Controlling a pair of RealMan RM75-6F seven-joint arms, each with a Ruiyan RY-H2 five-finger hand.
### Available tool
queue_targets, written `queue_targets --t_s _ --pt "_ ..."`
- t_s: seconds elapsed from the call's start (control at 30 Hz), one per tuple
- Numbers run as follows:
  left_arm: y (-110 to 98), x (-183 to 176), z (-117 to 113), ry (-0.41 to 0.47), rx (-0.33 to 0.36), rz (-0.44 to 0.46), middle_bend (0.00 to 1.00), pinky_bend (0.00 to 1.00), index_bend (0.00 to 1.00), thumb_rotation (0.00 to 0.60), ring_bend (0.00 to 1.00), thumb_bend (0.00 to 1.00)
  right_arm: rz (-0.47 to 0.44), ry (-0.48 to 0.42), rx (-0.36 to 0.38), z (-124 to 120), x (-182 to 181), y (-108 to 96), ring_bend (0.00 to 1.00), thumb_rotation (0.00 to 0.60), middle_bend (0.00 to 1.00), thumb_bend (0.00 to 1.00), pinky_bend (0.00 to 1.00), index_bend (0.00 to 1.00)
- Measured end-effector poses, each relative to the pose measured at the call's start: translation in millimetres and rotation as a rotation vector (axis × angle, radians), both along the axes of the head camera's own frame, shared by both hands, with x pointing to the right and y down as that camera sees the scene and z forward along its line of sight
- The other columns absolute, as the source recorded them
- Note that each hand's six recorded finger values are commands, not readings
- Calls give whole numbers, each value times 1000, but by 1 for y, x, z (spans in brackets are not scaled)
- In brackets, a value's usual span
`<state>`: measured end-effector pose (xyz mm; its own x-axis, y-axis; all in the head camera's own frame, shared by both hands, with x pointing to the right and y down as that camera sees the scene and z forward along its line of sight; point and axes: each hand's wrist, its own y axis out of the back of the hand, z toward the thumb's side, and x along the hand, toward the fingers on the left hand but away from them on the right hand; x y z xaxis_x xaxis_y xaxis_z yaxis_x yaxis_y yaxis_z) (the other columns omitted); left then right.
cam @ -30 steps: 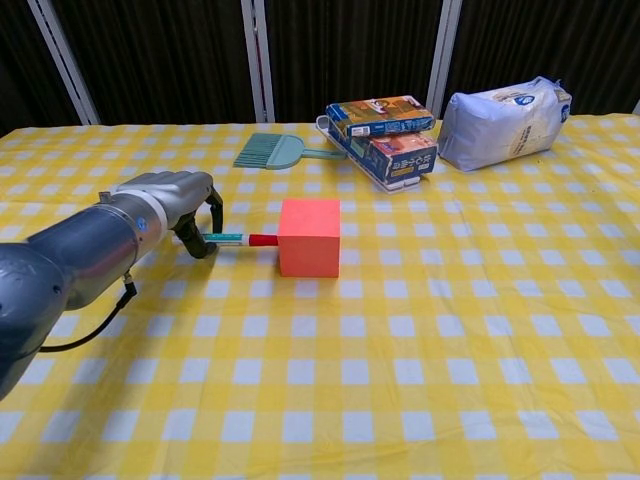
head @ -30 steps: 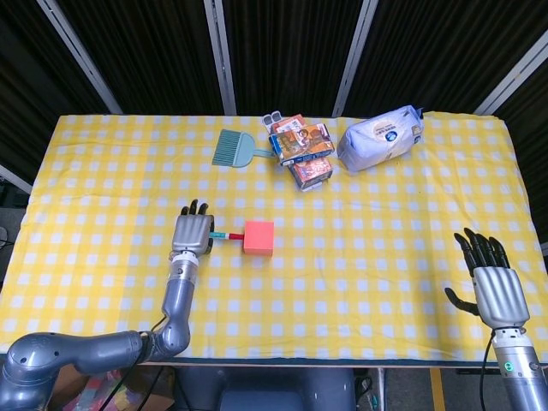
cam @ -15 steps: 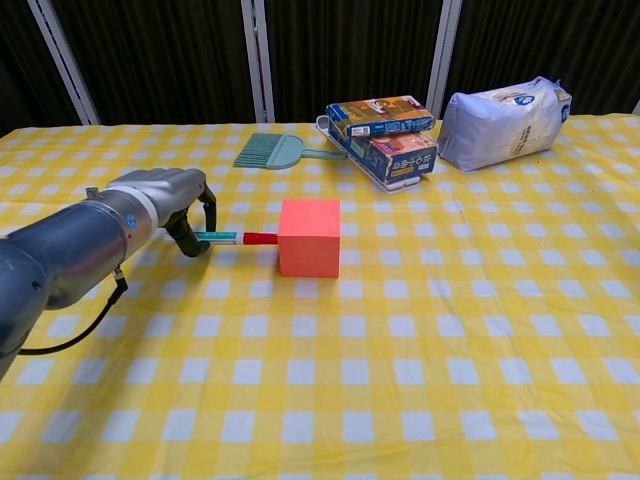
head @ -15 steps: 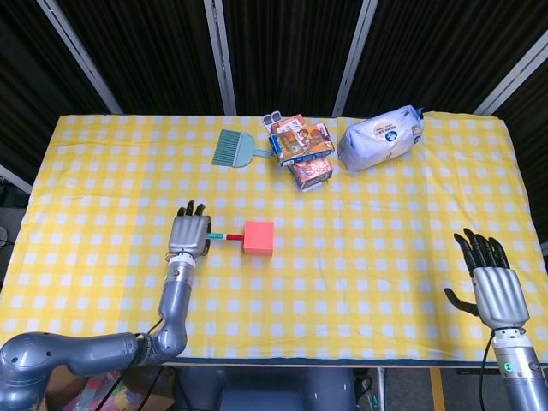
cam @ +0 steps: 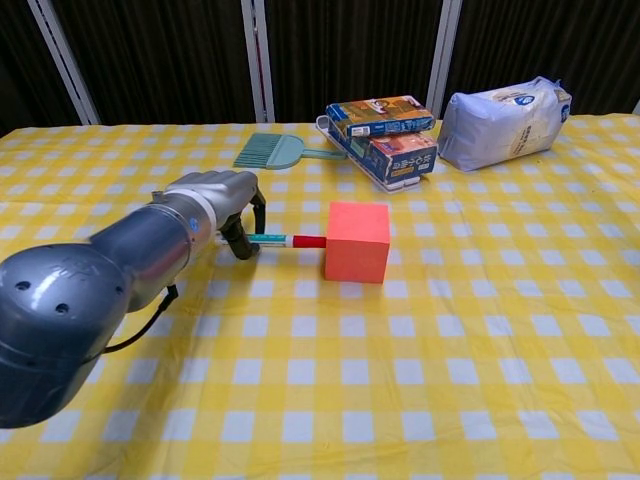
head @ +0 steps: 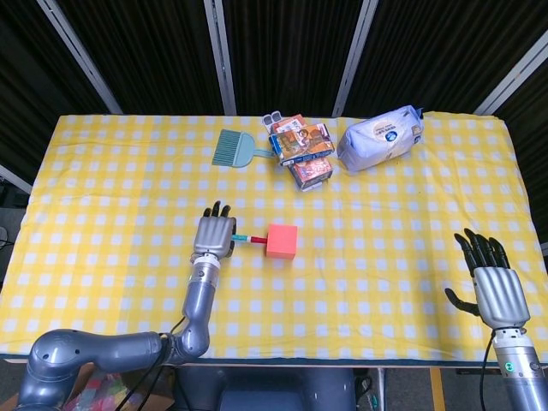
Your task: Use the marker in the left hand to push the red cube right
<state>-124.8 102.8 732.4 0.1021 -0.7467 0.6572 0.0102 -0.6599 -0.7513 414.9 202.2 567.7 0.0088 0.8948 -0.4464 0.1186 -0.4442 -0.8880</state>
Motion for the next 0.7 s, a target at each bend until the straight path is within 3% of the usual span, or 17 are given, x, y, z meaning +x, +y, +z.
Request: queue_targets --t_s 0.27,0.7 --pt "4 33 -1 13 -6 22 127 140 545 600 17 531 2 -2 2 -1 1 0 0 600 0 303 0 0" --pt "-1 19 -6 -17 0 15 131 140 551 600 17 531 2 2 1 0 0 0 0 600 0 303 0 0"
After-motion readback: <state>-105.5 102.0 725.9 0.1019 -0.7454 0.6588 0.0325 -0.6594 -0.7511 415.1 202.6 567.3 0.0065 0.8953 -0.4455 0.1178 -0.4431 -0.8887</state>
